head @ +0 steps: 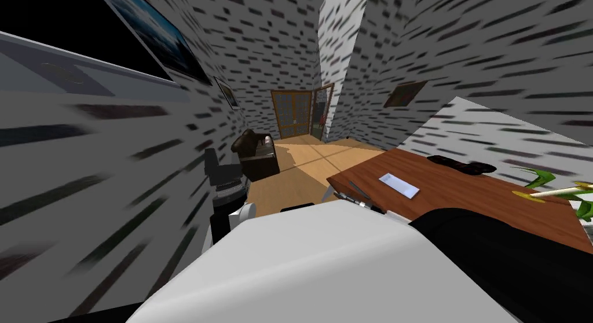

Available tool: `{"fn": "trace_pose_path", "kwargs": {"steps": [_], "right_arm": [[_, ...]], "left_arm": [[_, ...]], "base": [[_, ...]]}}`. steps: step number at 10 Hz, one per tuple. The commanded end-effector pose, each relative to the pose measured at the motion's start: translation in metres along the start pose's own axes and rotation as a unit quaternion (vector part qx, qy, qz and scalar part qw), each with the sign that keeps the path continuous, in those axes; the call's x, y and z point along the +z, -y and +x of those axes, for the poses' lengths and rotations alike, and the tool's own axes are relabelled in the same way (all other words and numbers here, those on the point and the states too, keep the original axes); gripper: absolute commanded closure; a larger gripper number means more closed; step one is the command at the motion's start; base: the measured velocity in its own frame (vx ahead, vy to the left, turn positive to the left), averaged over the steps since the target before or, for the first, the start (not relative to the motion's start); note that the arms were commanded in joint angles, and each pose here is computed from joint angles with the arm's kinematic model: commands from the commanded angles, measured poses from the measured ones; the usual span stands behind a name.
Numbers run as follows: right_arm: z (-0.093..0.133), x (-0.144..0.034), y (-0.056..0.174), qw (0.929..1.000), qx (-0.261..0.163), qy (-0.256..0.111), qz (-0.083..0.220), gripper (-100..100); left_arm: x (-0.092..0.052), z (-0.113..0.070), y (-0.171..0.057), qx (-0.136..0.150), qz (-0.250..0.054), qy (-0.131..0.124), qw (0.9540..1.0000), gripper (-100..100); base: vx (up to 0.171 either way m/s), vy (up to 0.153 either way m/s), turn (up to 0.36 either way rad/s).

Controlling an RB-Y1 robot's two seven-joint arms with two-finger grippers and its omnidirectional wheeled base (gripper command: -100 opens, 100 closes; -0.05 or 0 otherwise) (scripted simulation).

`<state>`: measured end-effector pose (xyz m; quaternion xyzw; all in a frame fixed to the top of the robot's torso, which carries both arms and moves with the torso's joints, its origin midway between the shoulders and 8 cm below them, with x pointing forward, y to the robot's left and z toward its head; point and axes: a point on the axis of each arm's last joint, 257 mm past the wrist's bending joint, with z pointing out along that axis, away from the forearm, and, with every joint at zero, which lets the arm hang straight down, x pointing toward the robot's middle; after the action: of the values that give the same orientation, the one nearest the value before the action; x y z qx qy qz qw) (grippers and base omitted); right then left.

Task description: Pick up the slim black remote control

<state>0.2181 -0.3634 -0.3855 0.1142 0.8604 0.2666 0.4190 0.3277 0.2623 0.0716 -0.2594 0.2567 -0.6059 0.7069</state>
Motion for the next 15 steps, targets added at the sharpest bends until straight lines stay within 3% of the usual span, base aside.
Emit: {"fn": "trace_pose_path", "kwargs": {"steps": [1,3,5,7,8,9,10,11,13,15], "right_arm": [[0.015,-0.018,0.022,0.9992,-0.001,-0.025,0.031,-100],[0.063,-0.061,0.075,0.9906,-0.004,-0.093,0.099,-100],[0.062,-0.062,0.076,0.9905,-0.005,-0.094,0.100,-100],[0.102,-0.109,0.115,0.9754,-0.007,-0.156,0.155,-100],[0.104,-0.114,0.121,0.9737,-0.007,-0.159,0.163,-100],[0.122,-0.140,0.137,0.9639,-0.007,-0.188,0.189,-100],[0.123,-0.145,0.143,0.9620,-0.007,-0.190,0.196,-100],[0.139,-0.172,0.157,0.9508,-0.007,-0.217,0.221,-100],[0.140,-0.175,0.160,0.9494,-0.007,-0.218,0.225,-100],[0.169,-0.232,0.187,0.9229,-0.006,-0.268,0.276,-100]], "left_arm": [[0.000,0.000,0.000,0.000,0.000,0.000,1.0000,0],[0.000,0.000,0.000,0.000,0.000,0.000,1.0000,0],[0.000,0.000,0.000,0.000,0.000,0.000,1.0000,0],[0.000,0.000,0.000,0.000,0.000,0.000,1.0000,0],[0.000,0.000,0.000,0.000,0.000,0.000,1.0000,0],[0.000,0.000,0.000,0.000,0.000,0.000,1.0000,0],[0.000,0.000,0.000,0.000,0.000,0.000,1.0000,0],[0.000,0.000,0.000,0.000,0.000,0.000,1.0000,0],[0.000,0.000,0.000,0.000,0.000,0.000,1.0000,0],[0.000,0.000,0.000,0.000,0.000,0.000,1.0000,0]], "base": [[0.034,0.017,0.293],[0.050,0.011,0.375],[0.035,-0.003,0.141],[0.056,-0.004,0.299],[0.064,-0.028,0.257],[0.072,-0.020,0.371],[0.056,-0.027,0.139],[0.067,-0.025,0.168],[0.028,-0.028,0.075],[0.041,-0.054,0.289]]}}
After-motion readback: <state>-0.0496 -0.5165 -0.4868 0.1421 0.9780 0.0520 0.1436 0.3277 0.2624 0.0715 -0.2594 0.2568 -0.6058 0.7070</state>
